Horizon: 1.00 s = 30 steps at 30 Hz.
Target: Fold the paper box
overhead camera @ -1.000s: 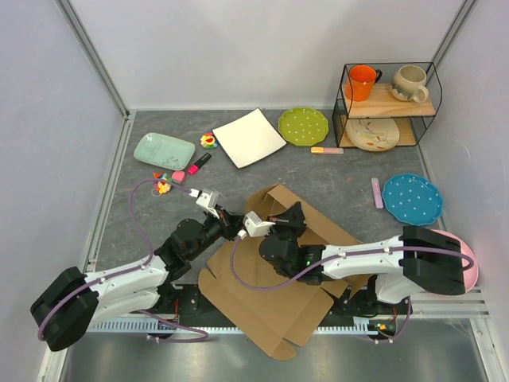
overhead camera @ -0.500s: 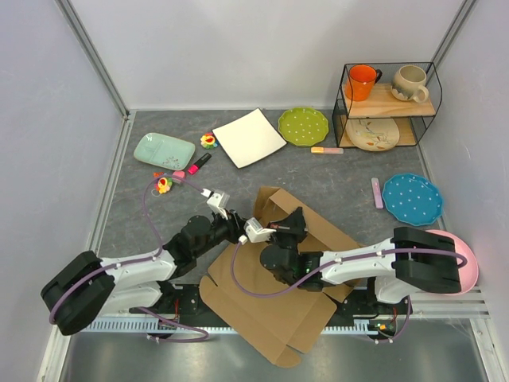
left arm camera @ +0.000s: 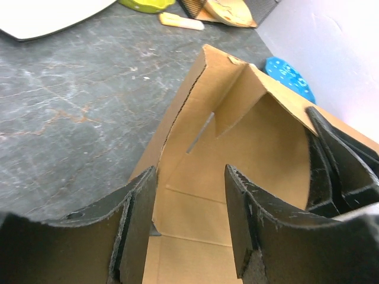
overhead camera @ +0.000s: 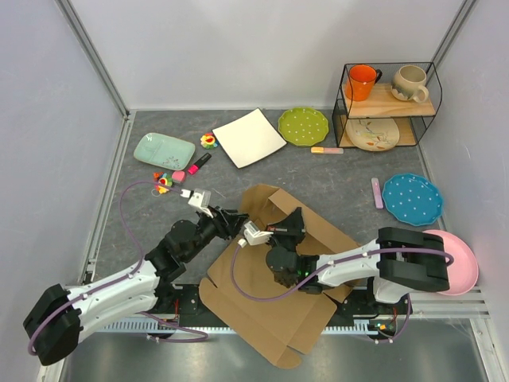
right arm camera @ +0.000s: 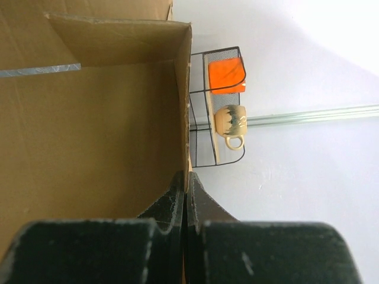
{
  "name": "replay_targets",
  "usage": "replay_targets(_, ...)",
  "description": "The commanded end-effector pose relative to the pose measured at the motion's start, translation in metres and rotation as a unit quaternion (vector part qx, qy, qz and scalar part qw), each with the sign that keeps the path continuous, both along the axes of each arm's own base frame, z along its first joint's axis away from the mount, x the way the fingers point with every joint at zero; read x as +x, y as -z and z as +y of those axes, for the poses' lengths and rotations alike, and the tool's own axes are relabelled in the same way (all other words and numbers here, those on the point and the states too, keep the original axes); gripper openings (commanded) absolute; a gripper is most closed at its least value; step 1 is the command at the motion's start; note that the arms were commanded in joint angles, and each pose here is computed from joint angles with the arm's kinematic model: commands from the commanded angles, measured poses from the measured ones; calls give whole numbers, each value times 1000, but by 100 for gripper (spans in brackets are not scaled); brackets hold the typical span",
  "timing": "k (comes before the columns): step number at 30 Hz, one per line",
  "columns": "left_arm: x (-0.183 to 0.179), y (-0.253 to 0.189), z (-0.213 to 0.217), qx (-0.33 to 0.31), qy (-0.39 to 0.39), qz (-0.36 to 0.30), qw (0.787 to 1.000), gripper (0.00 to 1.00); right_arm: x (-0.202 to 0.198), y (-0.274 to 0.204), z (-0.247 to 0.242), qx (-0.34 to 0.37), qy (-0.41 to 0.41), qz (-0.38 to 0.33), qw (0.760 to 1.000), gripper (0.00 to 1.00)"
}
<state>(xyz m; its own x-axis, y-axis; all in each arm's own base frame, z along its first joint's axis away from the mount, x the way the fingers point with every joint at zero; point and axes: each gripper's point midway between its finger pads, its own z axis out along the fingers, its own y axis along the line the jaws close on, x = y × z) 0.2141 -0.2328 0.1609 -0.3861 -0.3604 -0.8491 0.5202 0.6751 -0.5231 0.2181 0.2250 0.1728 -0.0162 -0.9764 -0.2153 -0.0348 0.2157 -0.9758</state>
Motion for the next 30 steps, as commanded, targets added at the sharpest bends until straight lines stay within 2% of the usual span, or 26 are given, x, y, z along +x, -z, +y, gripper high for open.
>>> replay_targets(1, 19, -1, 26, 3, -93, 4, 996, 58, -2, 12, 12, -17, -37, -4, 999, 0)
replay_targets(6, 32, 8, 53, -10, -181, 27, 983, 65, 0, 6, 18, -29, -55, -9, 998, 0)
replay_targets(14, 40, -4, 69, -11, -223, 7, 975, 66, 16, -33, 23, -24, -58, -31, 998, 0)
replay_targets(19, 47, -22, 78, -14, -245, -10, 969, 71, 28, -51, 26, -31, -55, -42, 997, 0)
replay_targets(25, 53, -34, 84, -23, -259, -3, 966, 76, 36, -49, 22, -29, -44, -40, 998, 0)
replay_targets(30, 57, -23, 83, -14, -253, 16, 967, 78, 33, -19, 14, -29, -32, -15, 999, 0)
